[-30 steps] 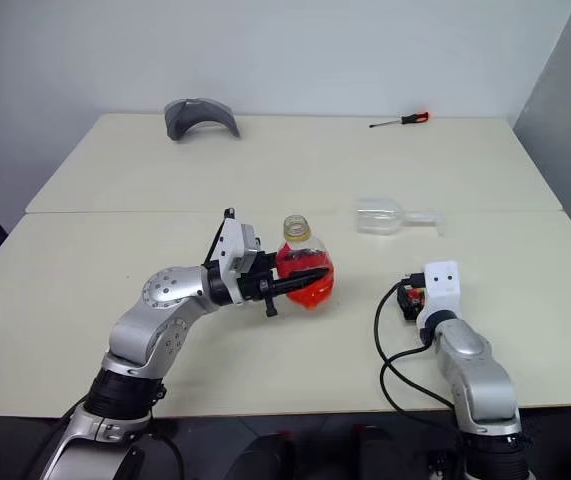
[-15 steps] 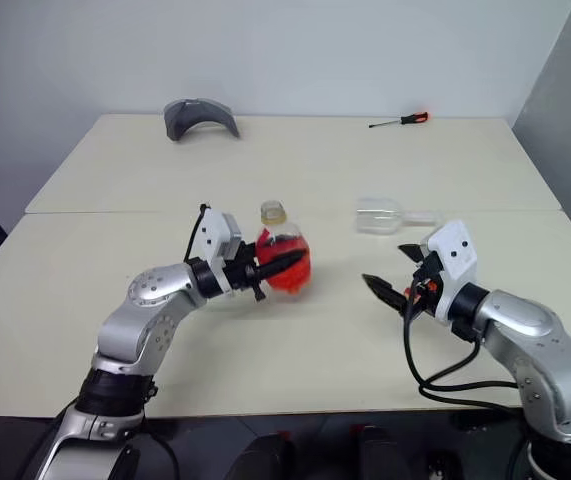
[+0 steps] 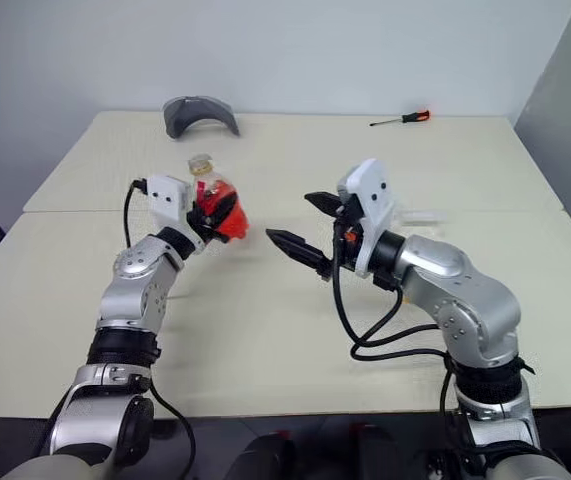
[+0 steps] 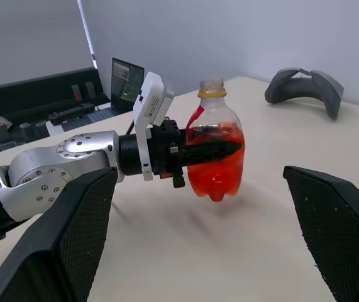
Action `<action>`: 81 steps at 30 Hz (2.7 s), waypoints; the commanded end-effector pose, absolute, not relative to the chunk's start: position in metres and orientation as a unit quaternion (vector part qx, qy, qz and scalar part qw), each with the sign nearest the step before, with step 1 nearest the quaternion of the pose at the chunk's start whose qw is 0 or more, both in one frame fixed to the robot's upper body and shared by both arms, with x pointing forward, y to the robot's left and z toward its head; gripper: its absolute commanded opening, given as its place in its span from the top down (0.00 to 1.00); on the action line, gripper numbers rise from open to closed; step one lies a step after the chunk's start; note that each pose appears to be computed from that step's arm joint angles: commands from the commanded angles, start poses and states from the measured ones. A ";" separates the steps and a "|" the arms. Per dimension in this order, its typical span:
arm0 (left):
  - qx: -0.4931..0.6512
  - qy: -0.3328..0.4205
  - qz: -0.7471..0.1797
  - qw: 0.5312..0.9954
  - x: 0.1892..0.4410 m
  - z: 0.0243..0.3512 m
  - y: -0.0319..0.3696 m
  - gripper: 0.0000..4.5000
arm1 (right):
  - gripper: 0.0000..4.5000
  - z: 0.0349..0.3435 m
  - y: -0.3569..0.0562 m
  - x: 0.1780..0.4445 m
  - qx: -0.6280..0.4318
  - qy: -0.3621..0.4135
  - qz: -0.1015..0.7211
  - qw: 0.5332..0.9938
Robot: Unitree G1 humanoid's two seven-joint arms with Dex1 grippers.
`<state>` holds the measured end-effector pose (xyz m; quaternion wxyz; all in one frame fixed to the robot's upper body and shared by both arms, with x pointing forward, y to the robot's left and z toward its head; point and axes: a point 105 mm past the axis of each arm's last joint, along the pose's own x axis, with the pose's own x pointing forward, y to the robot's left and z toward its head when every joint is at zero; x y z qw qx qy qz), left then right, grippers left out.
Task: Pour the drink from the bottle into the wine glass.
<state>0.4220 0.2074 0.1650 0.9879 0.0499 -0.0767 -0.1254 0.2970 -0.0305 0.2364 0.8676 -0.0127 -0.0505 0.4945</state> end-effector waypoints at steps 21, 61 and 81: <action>0.066 -0.101 0.029 0.992 0.424 0.143 0.250 0.52 | 0.00 0.241 -0.027 0.300 -0.018 -0.080 0.486 0.870; 0.077 0.006 -0.404 0.911 0.269 0.154 0.147 0.01 | 0.00 0.197 -0.145 0.326 -0.231 -0.039 0.268 0.935; 0.101 -0.024 -0.497 0.861 0.289 0.163 0.120 0.01 | 0.00 0.159 -0.184 0.400 -0.627 -0.068 0.143 0.763</action>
